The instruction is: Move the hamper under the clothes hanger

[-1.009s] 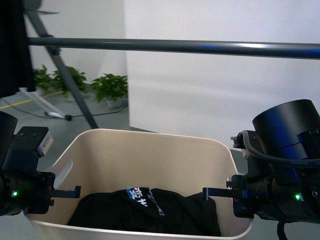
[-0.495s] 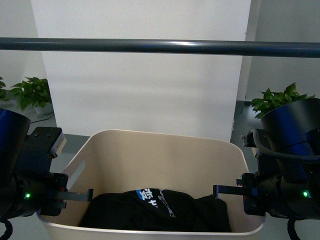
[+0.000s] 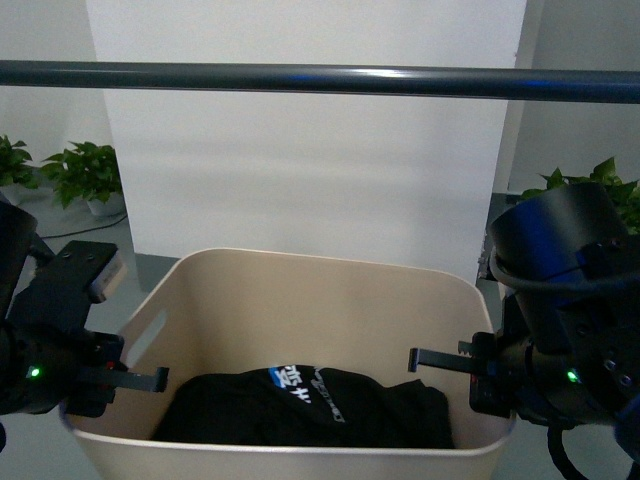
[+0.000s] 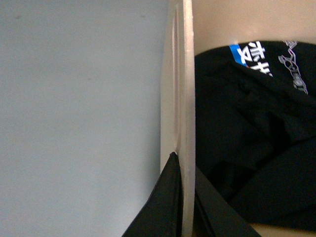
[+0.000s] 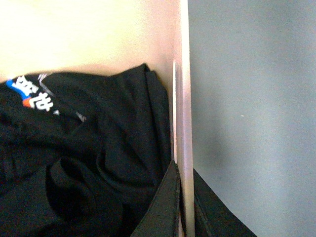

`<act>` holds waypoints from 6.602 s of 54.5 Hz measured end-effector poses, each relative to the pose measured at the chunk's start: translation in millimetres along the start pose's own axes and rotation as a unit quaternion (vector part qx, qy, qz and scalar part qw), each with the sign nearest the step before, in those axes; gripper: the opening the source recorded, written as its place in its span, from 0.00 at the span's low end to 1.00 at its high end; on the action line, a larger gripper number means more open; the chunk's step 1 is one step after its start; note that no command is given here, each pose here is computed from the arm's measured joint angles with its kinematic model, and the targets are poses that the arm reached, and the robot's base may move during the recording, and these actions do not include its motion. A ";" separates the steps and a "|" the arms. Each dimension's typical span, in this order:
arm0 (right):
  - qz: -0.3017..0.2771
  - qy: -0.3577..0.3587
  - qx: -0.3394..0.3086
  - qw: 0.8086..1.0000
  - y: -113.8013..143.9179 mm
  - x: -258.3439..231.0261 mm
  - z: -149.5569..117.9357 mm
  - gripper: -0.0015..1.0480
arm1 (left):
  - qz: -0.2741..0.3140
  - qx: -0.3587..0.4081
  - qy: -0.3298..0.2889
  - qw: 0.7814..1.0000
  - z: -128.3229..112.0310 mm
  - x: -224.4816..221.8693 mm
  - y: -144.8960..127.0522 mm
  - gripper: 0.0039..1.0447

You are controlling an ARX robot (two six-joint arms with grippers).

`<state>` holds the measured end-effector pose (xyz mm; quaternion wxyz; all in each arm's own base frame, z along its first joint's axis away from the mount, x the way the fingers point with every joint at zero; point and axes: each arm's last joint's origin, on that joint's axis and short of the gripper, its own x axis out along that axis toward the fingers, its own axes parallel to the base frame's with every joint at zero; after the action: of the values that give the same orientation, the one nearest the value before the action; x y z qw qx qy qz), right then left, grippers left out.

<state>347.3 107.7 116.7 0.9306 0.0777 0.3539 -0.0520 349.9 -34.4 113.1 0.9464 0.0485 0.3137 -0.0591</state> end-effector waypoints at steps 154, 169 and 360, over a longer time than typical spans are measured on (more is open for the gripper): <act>-0.075 -0.014 0.076 0.994 -5.2 34.1 9.8 0.92 | -0.047 0.039 -0.009 0.998 18.7 26.2 -2.5 0.94; -0.046 -0.123 0.081 0.988 13.3 -34.9 35.0 0.92 | -0.081 0.036 -0.107 0.990 47.5 -46.6 -9.7 0.94; 0.054 -0.355 -0.078 0.930 -138.2 -213.8 -107.1 0.35 | 0.058 -0.049 -0.321 0.944 -108.3 -237.9 0.9 0.40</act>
<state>97.6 0.2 165.3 1.0000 0.0001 -0.0014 0.0017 96.9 -0.2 169.3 1.0000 -0.0012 -0.0073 -0.0013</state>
